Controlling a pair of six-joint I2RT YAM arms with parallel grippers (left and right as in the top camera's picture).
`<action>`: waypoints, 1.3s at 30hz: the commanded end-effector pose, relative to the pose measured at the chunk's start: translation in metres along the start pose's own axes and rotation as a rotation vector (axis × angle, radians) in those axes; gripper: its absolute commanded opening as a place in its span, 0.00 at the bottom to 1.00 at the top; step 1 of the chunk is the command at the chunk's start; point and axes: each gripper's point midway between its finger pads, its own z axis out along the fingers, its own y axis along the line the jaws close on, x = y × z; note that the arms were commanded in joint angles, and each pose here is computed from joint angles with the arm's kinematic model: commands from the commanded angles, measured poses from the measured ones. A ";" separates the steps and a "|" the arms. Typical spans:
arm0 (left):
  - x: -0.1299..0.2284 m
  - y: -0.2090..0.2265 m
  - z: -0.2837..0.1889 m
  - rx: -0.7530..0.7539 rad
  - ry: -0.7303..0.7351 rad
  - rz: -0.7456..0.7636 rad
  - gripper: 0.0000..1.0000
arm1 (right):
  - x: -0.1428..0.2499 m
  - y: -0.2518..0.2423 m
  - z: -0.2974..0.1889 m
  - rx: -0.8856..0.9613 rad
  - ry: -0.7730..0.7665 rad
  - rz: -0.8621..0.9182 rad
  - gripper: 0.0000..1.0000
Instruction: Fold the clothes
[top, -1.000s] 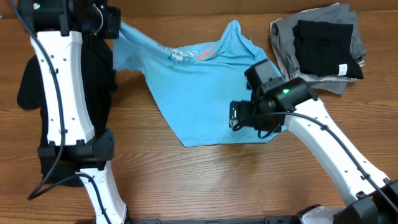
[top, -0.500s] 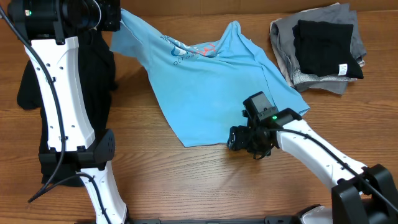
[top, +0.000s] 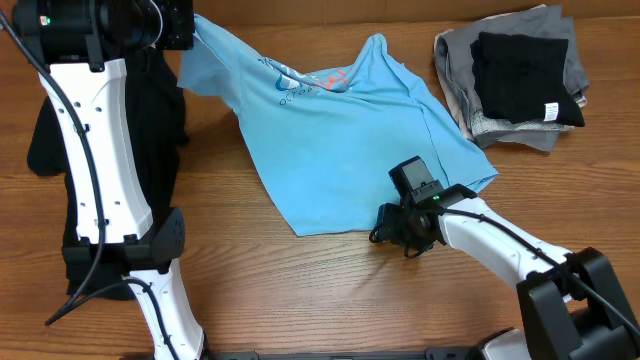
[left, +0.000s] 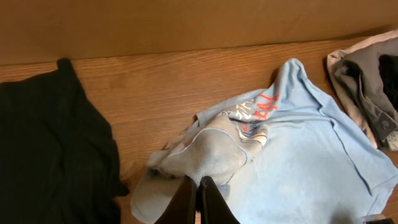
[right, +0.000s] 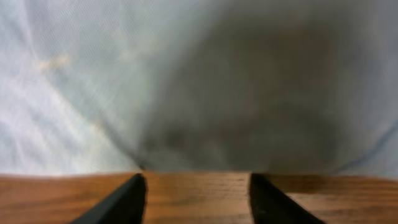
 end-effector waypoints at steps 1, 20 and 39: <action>-0.005 0.004 -0.010 -0.052 -0.032 -0.007 0.04 | -0.012 -0.012 0.007 0.072 -0.060 0.041 0.48; -0.003 0.008 -0.029 -0.097 -0.045 -0.007 0.04 | -0.052 -0.042 -0.088 0.136 -0.218 0.233 0.04; 0.014 0.000 -0.107 -0.167 -0.106 -0.021 0.04 | 0.037 -0.038 -0.312 -0.004 -0.346 0.165 0.04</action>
